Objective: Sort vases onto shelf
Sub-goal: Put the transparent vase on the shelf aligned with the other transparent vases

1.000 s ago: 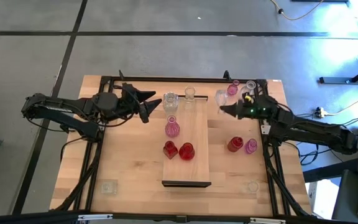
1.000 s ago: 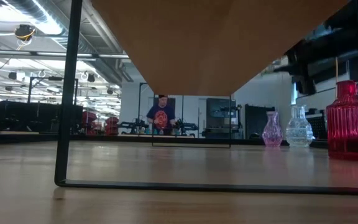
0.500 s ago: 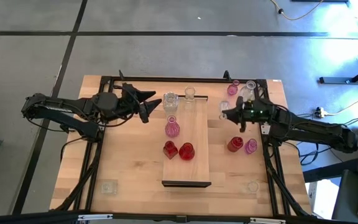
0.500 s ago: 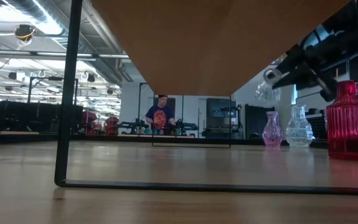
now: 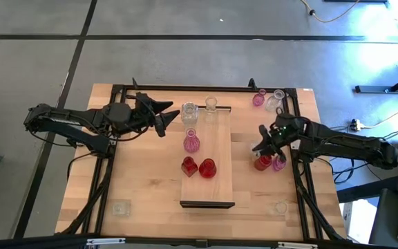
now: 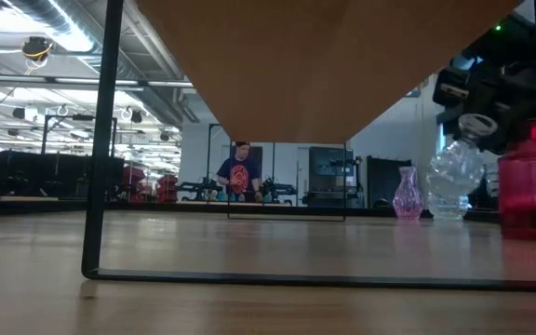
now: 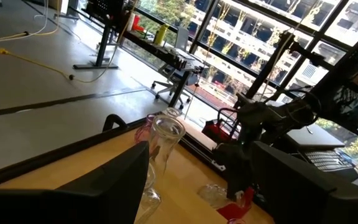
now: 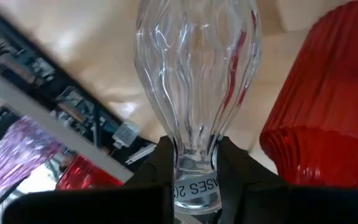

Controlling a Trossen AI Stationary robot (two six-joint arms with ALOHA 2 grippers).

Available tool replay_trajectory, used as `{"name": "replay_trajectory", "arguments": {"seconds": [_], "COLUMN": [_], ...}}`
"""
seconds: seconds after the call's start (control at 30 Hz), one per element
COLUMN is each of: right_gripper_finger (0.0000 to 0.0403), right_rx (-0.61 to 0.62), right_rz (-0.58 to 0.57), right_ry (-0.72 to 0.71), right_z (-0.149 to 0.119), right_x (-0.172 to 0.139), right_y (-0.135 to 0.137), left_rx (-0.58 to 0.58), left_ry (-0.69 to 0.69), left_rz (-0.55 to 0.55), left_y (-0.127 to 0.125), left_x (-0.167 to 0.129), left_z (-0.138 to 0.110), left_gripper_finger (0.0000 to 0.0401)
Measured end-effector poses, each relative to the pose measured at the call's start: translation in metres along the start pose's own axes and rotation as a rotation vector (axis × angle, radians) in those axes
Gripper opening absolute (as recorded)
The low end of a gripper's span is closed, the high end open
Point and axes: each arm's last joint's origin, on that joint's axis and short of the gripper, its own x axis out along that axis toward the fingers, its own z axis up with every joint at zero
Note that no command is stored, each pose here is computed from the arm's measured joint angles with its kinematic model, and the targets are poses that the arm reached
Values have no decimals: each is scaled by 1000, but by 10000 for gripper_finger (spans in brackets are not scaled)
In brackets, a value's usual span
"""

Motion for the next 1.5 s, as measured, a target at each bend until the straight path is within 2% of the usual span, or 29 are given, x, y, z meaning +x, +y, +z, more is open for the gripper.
{"name": "replay_trajectory", "arguments": {"seconds": [0.2, 0.4, 0.67, 1.1, 1.33, 1.5], "right_gripper_finger": [53, 53, 53, 53, 53, 53], "right_rx": [74, 132, 135, 180, 187, 156], "right_rz": [-66, -65, -58, -152, -246, -235], "right_ry": [21, 10, 174, 283, 288, 292], "right_z": [2, 2, -5, -5, -6, -8], "right_x": [2, 2, 3, 7, 24, 42], "right_y": [-4, -4, 3, 2, 2, 8], "left_rx": [0, 0, 0, 1, 0, 1], "left_ry": [0, 1, 1, 1, 1, 1], "left_rz": [0, 1, 1, 1, 1, 0], "left_y": [0, 0, 0, 0, 0, 0], "left_x": [0, 0, 0, 0, 0, 0], "left_z": [0, 0, 0, 0, 0, 0], "left_gripper_finger": [274, 274, 274, 274, 274, 274]}}
